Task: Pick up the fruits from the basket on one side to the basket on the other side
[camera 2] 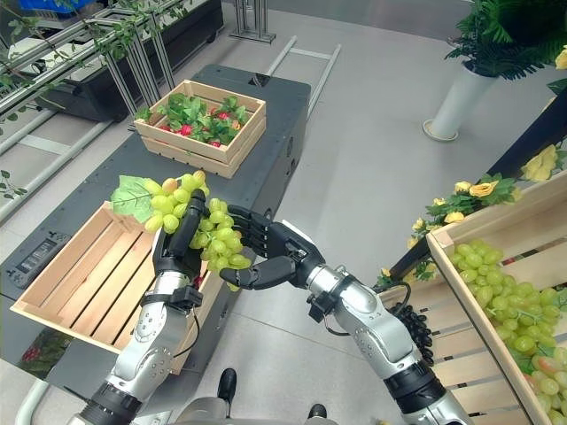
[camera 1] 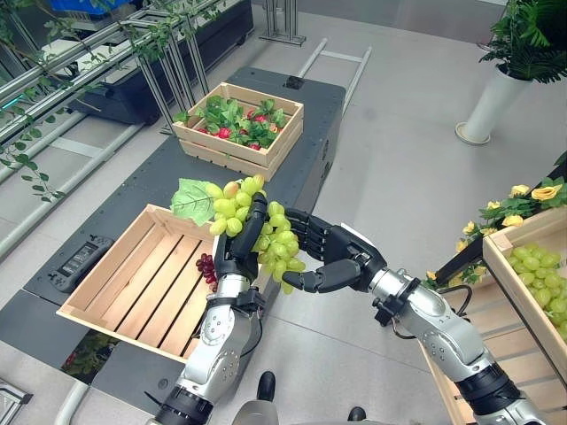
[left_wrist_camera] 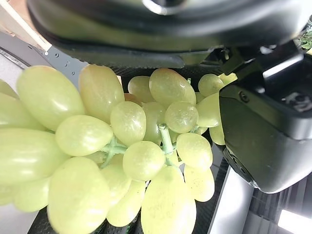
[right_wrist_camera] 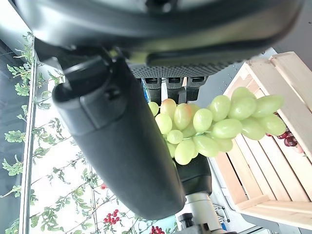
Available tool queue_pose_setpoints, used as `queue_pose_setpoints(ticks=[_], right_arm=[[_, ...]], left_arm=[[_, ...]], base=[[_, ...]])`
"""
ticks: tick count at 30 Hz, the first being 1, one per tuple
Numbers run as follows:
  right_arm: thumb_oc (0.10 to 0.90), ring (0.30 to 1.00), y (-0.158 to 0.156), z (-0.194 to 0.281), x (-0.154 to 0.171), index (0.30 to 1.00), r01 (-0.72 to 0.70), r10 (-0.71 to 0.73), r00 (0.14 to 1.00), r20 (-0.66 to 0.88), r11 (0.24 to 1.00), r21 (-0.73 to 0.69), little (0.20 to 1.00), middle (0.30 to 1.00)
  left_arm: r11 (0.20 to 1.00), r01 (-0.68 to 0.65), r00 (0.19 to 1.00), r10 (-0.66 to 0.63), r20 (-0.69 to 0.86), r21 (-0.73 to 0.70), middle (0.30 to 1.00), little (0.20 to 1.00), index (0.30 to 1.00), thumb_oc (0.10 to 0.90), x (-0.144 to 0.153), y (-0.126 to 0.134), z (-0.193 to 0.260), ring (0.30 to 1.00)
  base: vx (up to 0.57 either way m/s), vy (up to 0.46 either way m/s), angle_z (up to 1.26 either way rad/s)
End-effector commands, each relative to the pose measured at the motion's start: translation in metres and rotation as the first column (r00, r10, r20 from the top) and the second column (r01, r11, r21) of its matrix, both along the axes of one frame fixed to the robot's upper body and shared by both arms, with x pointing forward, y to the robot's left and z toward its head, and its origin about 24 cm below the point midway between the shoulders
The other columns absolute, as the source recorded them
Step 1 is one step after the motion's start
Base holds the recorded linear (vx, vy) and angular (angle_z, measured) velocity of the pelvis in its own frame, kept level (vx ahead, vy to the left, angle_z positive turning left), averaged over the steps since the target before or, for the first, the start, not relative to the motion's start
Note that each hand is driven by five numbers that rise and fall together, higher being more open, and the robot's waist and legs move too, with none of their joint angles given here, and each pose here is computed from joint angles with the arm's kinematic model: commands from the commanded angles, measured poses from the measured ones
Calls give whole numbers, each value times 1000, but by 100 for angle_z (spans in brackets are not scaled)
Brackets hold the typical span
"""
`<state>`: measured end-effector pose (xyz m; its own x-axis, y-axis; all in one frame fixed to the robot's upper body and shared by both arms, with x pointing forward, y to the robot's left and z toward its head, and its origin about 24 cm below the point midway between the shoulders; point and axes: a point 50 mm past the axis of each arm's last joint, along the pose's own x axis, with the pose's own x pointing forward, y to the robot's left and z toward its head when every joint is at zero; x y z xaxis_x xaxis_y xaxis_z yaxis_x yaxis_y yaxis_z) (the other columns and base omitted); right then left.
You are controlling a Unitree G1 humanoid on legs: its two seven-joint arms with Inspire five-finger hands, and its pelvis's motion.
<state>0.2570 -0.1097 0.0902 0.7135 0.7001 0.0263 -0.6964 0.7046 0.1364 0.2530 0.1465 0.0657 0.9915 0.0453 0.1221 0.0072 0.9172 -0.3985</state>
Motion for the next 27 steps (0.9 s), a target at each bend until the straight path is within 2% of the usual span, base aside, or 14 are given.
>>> queue_pose_setpoints(ticks=[1, 5, 10, 14, 17, 19, 20, 21, 22, 23, 24, 25, 26, 27], right_arm=[[800, 900, 28, 29, -7, 900, -135, 120, 984, 135, 985, 109, 900, 900], [800, 900, 27, 22, -7, 900, -114, 107, 985, 138, 992, 46, 900, 900], [800, 900, 19, 19, -4, 900, -37, 46, 983, 176, 998, -51, 900, 900], [800, 900, 16, 19, -2, 900, 4, 10, 983, 182, 997, -74, 900, 900], [800, 900, 16, 19, -3, 900, 3, 9, 984, 179, 998, -65, 900, 900], [737, 806, 16, 21, -4, 806, 2, 8, 983, 182, 999, -54, 806, 806], [737, 806, 16, 22, -4, 806, 1, 8, 983, 182, 999, -52, 806, 806], [670, 705, 16, 23, -4, 705, -7, 14, 984, 180, 999, -39, 705, 705], [646, 669, 15, 24, -4, 669, -4, 11, 983, 182, 999, -38, 669, 669], [646, 669, 15, 24, -4, 669, -4, 11, 983, 182, 999, -38, 669, 669], [612, 618, 15, 24, -4, 618, 1, 6, 983, 183, 999, -36, 618, 618], [530, 495, 16, 25, -4, 495, -2, 8, 983, 185, 999, -34, 495, 495], [483, 425, 16, 25, -4, 425, -2, 8, 983, 185, 999, -32, 425, 425], [400, 300, 16, 26, -4, 300, 0, 6, 983, 186, 1000, -29, 300, 300]], left_arm=[[987, 162, 925, -160, 344, 25, 300, 300, 300, 400, 14, -33, 60, 300], [985, 168, 913, -173, 370, 46, 300, 300, 300, 400, 11, -35, 64, 300], [990, 108, 901, -138, 411, 95, 300, 300, 300, 400, 8, -32, 72, 300], [987, 38, 891, -105, 441, 158, 300, 300, 300, 400, 7, -31, 78, 300], [987, 36, 889, -105, 445, 159, 300, 300, 300, 400, 7, -30, 79, 300], [987, 29, 884, -100, 456, 160, 300, 300, 300, 400, 6, -29, 81, 300], [987, 29, 884, -99, 457, 158, 300, 300, 300, 400, 6, -29, 82, 300], [989, 29, 878, -94, 470, 145, 300, 300, 300, 400, 5, -28, 84, 300], [990, 31, 876, -94, 473, 139, 300, 300, 300, 400, 4, -28, 85, 300], [990, 31, 876, -94, 473, 139, 300, 300, 300, 400, 4, -28, 85, 300], [991, 39, 875, -97, 475, 130, 300, 300, 300, 400, 4, -28, 86, 300], [991, 41, 870, -97, 483, 125, 300, 300, 300, 400, 3, -29, 87, 300], [991, 42, 870, -97, 483, 124, 300, 300, 300, 400, 3, -29, 87, 300], [992, 45, 872, -96, 481, 116, 300, 300, 300, 400, 3, -30, 88, 300]], base=[[0, 0, 0], [0, 0, 0], [0, 0, 0], [0, 0, 0], [0, 0, 0], [0, 0, 0], [0, 0, 0], [0, 0, 0], [0, 0, 0], [0, 0, 0], [0, 0, 0], [0, 0, 0], [0, 0, 0], [0, 0, 0]])
